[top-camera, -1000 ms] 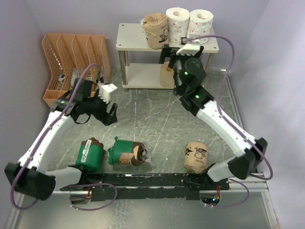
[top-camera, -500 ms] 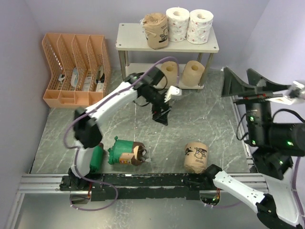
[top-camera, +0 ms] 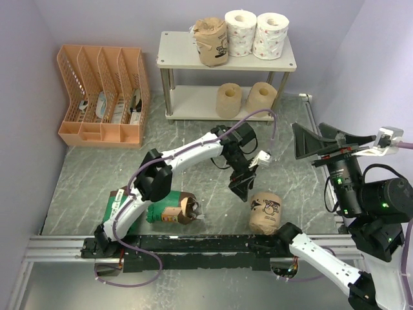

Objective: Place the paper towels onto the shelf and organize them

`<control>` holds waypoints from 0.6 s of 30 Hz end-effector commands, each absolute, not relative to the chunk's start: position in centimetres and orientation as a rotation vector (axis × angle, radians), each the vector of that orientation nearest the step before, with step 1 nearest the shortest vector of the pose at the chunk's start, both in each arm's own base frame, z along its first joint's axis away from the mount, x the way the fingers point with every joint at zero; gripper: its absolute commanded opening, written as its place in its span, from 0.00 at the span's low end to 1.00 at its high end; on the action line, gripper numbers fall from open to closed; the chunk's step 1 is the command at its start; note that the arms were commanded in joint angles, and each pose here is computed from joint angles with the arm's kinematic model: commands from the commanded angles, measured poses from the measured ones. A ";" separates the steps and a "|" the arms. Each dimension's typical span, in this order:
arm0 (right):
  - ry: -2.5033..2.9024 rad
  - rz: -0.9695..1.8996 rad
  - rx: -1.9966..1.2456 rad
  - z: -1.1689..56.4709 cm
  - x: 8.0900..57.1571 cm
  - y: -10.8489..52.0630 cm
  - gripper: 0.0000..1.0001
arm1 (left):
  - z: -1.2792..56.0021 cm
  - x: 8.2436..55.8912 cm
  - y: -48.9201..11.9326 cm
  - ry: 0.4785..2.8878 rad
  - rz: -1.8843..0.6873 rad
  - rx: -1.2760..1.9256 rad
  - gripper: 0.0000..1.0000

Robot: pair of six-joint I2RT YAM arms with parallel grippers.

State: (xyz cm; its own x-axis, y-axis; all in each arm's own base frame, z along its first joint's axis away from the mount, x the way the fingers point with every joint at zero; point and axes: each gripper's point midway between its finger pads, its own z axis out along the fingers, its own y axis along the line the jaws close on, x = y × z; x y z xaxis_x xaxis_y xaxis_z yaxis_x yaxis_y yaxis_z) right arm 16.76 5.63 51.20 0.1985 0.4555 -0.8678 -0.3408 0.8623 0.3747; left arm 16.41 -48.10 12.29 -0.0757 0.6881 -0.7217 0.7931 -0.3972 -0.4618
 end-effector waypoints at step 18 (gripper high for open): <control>1.386 0.430 0.072 46.4 16.6 4.3 1.00 | 14.3 18.6 -56.8 1.513 -1.603 1.699 0.95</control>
State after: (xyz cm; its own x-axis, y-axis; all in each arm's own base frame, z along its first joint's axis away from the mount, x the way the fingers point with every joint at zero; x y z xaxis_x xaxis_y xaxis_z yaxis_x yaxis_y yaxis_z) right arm 16.85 5.28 47.49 0.1209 0.3762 -0.9186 -0.2888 0.8987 0.3300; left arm 17.47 -54.69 12.73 -0.2383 0.5194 -0.8206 0.8187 -0.3471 -0.4575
